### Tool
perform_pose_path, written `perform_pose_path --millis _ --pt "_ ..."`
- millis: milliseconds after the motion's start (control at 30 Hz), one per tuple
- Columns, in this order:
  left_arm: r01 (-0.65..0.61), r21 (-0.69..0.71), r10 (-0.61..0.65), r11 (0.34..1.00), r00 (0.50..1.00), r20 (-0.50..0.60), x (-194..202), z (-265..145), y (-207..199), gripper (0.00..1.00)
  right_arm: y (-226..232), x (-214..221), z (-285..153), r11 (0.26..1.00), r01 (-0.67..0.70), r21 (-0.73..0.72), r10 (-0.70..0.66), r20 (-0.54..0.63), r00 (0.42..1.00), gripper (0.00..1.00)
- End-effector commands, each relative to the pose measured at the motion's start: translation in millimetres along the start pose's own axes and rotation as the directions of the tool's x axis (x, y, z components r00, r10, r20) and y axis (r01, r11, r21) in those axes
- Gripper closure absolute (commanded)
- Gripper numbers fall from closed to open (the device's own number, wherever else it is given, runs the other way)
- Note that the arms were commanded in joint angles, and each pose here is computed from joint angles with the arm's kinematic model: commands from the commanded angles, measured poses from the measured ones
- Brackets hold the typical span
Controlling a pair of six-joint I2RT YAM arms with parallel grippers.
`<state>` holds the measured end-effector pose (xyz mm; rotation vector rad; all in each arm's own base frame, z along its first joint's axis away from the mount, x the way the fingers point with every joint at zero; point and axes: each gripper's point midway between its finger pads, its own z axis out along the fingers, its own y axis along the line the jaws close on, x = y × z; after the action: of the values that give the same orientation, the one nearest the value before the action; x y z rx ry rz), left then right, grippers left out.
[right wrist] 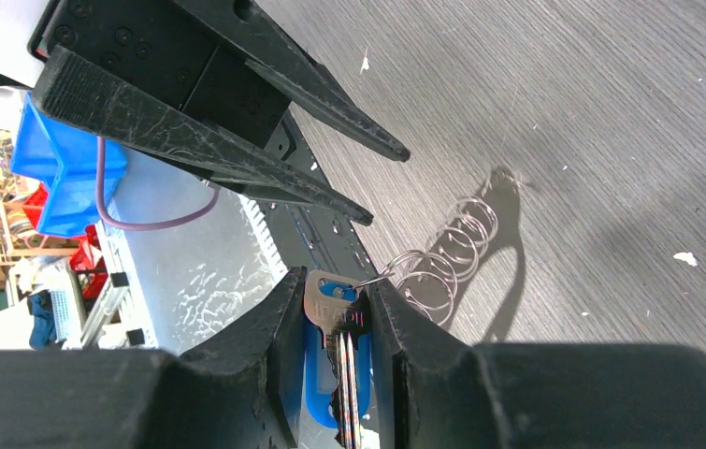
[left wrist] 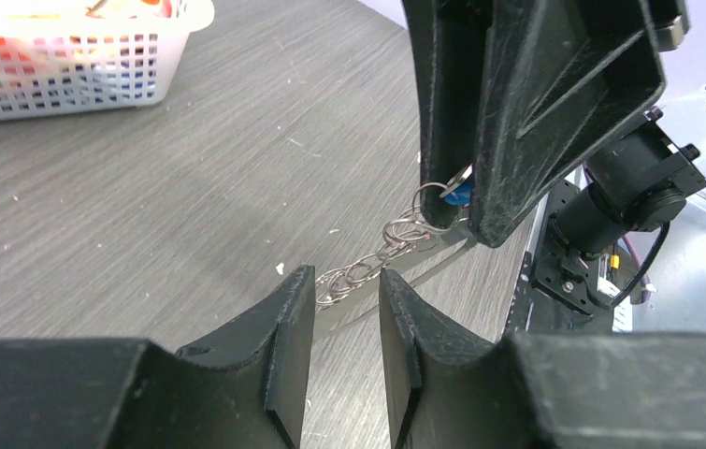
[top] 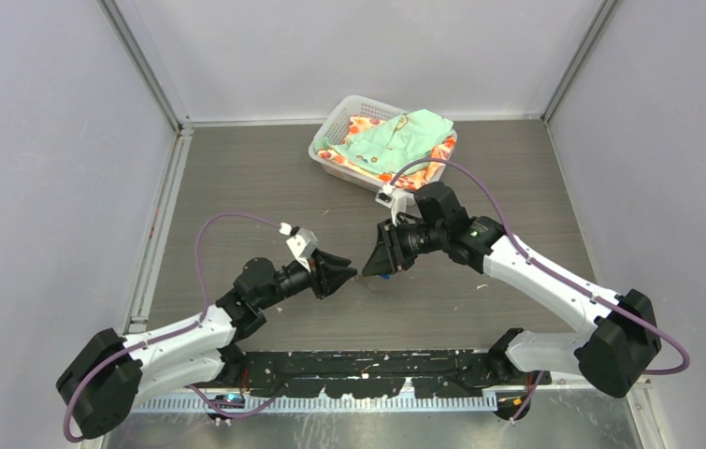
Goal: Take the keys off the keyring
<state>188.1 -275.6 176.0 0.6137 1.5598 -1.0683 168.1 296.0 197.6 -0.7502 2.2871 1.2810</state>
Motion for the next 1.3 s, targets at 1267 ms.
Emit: perform_pose_path --millis 1267 --pt "-0.483 0.364 0.405 0.797 0.873 0.272 -42.6 14.1 -66.7 0.65 35.1 -1.4 -38.3 0.871 0.490 0.049 -0.490 0.177 0.854 0.99"
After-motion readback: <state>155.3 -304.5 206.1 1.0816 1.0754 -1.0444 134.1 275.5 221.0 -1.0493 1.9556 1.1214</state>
